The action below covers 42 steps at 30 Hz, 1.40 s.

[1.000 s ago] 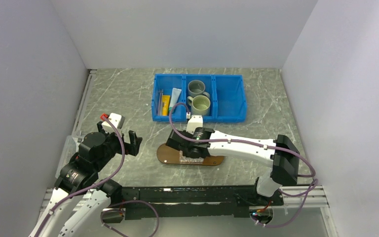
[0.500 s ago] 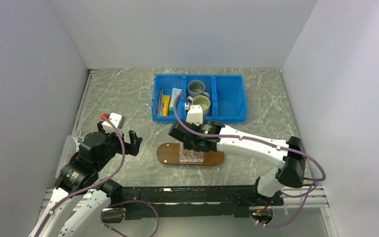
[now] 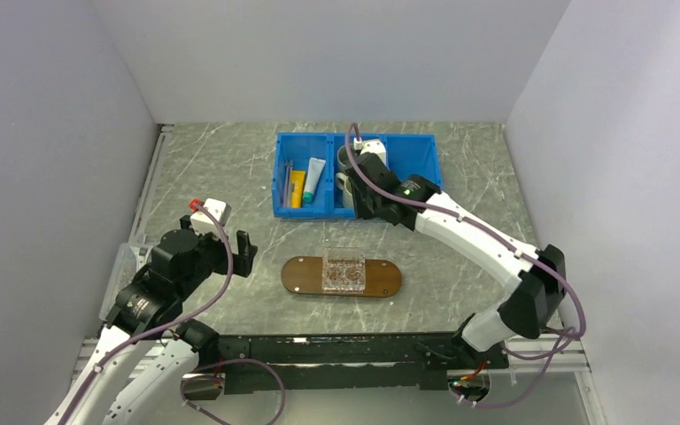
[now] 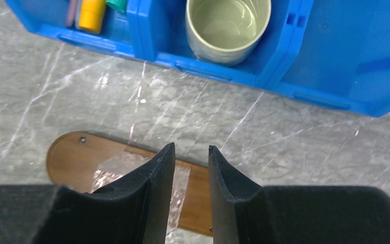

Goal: Prepare toiletry sets of a toothbrush and toothpaste on the tray

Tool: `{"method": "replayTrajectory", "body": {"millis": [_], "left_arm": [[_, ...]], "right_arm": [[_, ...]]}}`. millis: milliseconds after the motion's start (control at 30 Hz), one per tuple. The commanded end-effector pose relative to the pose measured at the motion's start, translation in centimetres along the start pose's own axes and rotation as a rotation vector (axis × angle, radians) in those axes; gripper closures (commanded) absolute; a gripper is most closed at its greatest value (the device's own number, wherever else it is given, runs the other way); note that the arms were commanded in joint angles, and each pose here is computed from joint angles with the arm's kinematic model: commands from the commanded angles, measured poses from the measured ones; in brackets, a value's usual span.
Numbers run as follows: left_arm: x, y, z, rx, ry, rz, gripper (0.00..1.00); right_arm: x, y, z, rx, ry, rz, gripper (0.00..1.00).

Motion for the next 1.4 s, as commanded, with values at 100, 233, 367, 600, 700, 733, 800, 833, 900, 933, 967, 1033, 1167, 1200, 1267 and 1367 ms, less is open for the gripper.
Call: {"method": "replayTrajectory", "body": {"millis": [100,233,367,600,700,733,800,833,900,933,967,1033,1167,1200,1267,1367], "left_arm": [[0.7,-0.1,0.4,-0.003,0.004,0.009,0.01],[0.8,-0.1,0.4,-0.001,0.011,0.012,0.01],[0.7,0.0,0.4,0.000,0.007,0.011,0.01],[0.8,-0.1,0.4,0.001,0.010,0.010,0.01],[0.7,-0.1,0.5,0.000,0.004,0.010,0.01],[0.6,-0.1,0.5,-0.001,0.001,0.010,0.01],[0.6,-0.1,0.5,-0.001,-0.001,0.010,0.01],[0.6,0.0,0.5,-0.001,-0.001,0.011,0.01],[0.6,-0.1,0.5,-0.001,-0.003,0.008,0.01],[0.6,-0.1,0.5,-0.001,-0.003,0.008,0.01],[0.6,0.0,0.5,-0.001,-0.004,0.009,0.01],[0.5,-0.1,0.5,-0.001,-0.004,0.005,0.01],[0.5,-0.1,0.5,0.000,-0.007,0.000,0.01],[0.5,-0.1,0.5,0.000,-0.006,0.000,0.01],[0.5,-0.1,0.6,-0.001,-0.008,-0.001,0.01],[0.5,-0.2,0.5,0.000,-0.007,-0.004,0.01]], "right_arm": [[3.6,-0.5,3.7,-0.125,-0.028,0.074,0.66],[5.9,-0.8,4.3,-0.195,-0.013,0.101,0.65],[7.7,-1.0,4.9,-0.256,-0.008,0.130,0.63],[10.2,-1.4,5.3,-0.329,-0.001,0.185,0.51],[11.0,-1.5,5.5,-0.374,-0.022,0.219,0.50],[11.2,-1.5,5.5,-0.386,-0.023,0.232,0.50],[11.8,-1.8,5.5,-0.405,-0.021,0.242,0.50],[12.1,-1.7,5.4,-0.413,-0.013,0.267,0.50],[12.6,-1.7,5.3,-0.428,-0.002,0.286,0.50],[12.8,-1.6,5.2,-0.434,0.007,0.297,0.50],[13.2,-1.6,5.0,-0.439,0.017,0.304,0.51],[13.7,-1.5,4.9,-0.447,0.020,0.308,0.52],[14.8,-1.5,4.6,-0.455,0.040,0.305,0.52],[15.0,-1.5,4.5,-0.458,0.044,0.299,0.52],[15.5,-1.5,4.4,-0.464,0.052,0.297,0.52],[16.1,-1.5,4.1,-0.470,0.068,0.297,0.53]]}}
Point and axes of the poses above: each gripper's point midway between its finger pads, its own x axis out along the fingers, its own y axis along the line the jaws close on, z = x × y, the point moved 7 cm from there along -x, back along the fingers, and after that the axes turned 3 degrees about x, right-handed, at the moved point
